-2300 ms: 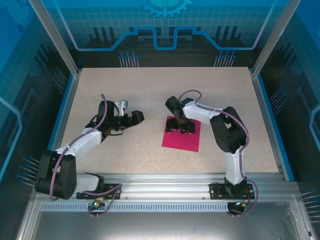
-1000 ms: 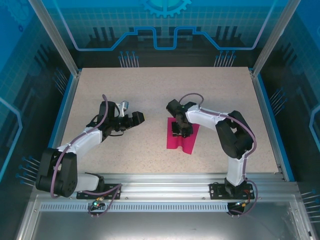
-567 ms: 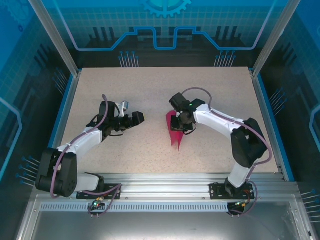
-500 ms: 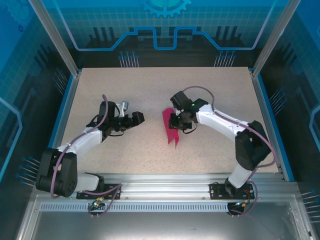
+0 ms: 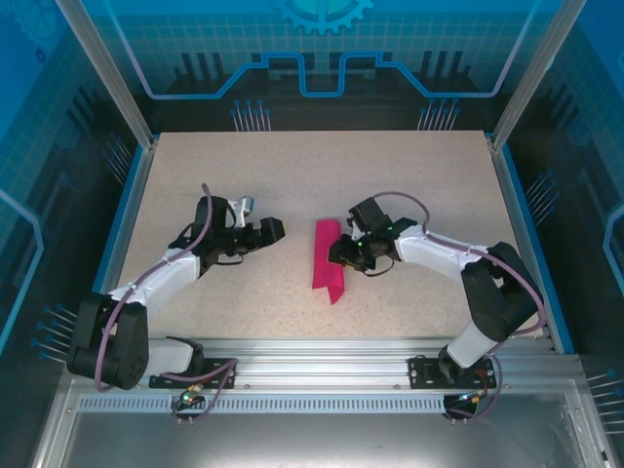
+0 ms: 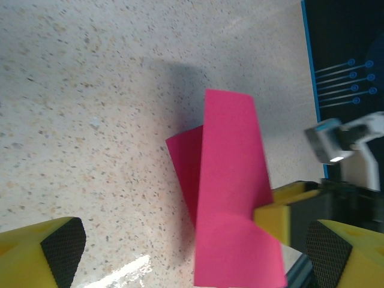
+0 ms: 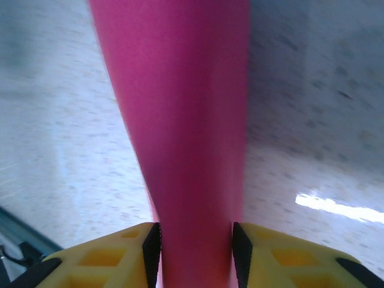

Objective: Fold a paper plane with a square sheet of paper (pick it up from the middle)
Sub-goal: Fold the square sheet of paper in half at the center of the table.

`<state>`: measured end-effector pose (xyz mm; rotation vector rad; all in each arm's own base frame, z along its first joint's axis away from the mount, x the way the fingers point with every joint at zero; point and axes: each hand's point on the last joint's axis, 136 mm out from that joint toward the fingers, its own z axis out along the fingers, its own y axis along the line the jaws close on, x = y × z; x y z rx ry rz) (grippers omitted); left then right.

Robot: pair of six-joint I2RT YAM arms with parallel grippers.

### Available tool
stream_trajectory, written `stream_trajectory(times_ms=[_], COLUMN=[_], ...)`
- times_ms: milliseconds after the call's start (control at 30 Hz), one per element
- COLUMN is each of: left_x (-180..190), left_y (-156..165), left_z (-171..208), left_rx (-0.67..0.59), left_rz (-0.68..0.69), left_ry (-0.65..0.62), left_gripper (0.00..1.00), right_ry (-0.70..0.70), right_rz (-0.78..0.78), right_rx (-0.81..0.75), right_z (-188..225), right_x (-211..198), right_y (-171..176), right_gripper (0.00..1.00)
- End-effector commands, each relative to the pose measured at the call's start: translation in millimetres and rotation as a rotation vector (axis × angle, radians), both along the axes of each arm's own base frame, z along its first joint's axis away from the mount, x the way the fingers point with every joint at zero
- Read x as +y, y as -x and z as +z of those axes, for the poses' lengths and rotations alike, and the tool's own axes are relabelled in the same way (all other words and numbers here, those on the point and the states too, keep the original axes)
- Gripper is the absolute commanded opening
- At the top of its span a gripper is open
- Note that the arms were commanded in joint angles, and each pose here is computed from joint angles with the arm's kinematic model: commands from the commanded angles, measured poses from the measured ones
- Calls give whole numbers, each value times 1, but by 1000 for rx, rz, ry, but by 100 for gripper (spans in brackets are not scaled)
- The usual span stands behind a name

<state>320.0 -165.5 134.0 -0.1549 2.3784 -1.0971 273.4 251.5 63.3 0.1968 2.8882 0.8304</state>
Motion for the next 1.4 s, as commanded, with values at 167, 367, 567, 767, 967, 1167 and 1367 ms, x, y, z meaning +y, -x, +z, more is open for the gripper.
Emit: stream_trajectory(times_ms=[167,367,567,767,967,1167,1367], left_x=[-28,-39,-44,-49,-55,-60,-65], left_y=[14,22,25,28,33,34,37], left_z=[8,1,-1,-2,-7,-8,-12], left_rx=[-10,12,17,23,38,44,52], left_rz=[-91,-118,-122,-121,-111,-93,-82], left_ry=[5,0,-11,-28,-42,-48,-64], left_gripper=[98,99,98,99,98,97,95], right_ry=[76,177,234,239,317,375,318], right_rz=[-3,113,237,342,363,363,356], right_rx=[8,35,62,75,97,103,110], right_z=[-15,-20,-22,-25,-33,-39,-42], right_x=[-24,-33,-38,-38,-51,-59,-57], right_y=[0,6,13,22,21,15,14], right_gripper=[55,64,64,64,64,64,65])
